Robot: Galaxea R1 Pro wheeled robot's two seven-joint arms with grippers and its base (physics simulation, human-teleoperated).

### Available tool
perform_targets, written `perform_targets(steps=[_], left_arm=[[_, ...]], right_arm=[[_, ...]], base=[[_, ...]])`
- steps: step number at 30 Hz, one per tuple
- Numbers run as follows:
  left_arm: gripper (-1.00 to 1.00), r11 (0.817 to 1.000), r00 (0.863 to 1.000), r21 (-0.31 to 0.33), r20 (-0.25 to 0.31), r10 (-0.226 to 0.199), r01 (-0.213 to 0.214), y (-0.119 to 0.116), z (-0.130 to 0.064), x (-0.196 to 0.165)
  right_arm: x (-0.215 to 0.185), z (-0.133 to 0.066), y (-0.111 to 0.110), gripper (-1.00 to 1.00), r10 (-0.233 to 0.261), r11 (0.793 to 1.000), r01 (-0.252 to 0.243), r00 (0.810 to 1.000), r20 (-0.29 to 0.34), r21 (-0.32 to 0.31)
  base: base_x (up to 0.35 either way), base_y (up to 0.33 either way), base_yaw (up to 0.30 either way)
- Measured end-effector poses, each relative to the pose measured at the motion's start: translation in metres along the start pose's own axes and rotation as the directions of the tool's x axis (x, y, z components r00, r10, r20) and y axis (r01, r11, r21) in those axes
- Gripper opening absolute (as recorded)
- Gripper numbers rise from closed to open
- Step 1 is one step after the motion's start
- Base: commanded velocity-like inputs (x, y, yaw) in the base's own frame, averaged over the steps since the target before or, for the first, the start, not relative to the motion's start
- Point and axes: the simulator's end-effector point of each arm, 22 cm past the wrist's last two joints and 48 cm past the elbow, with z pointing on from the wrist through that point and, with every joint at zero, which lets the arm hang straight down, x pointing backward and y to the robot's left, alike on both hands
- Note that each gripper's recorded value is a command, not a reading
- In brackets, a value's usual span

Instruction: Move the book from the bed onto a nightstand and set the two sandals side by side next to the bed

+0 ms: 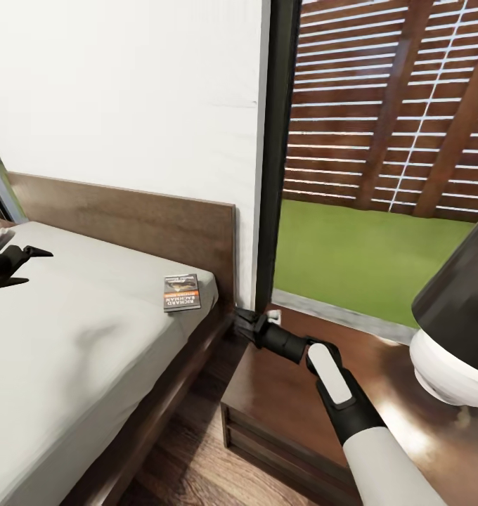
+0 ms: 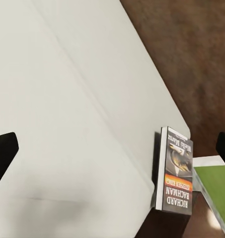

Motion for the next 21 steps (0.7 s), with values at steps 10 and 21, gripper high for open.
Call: perform_targets(steps=[10, 21], left_arm=[[1.00, 1.000, 1.000, -0.003, -0.001, 0.001, -0.001, 0.001, 0.000, 0.000], [1.00, 1.000, 1.000, -0.008, -0.002, 0.008, -0.008, 0.001, 0.001, 0.001]], right_arm=[[-0.016, -0.007, -0.015, 1.00, 0.006, 1.000, -0.008, 0.998, 0.070, 0.022], [-0.017, -0.008, -0.019, 1.00, 0.003, 0.999, -0.005, 0.997, 0.073, 0.034]], base=[[0.000, 0.000, 0.000], [0.000, 0.000, 0.000]])
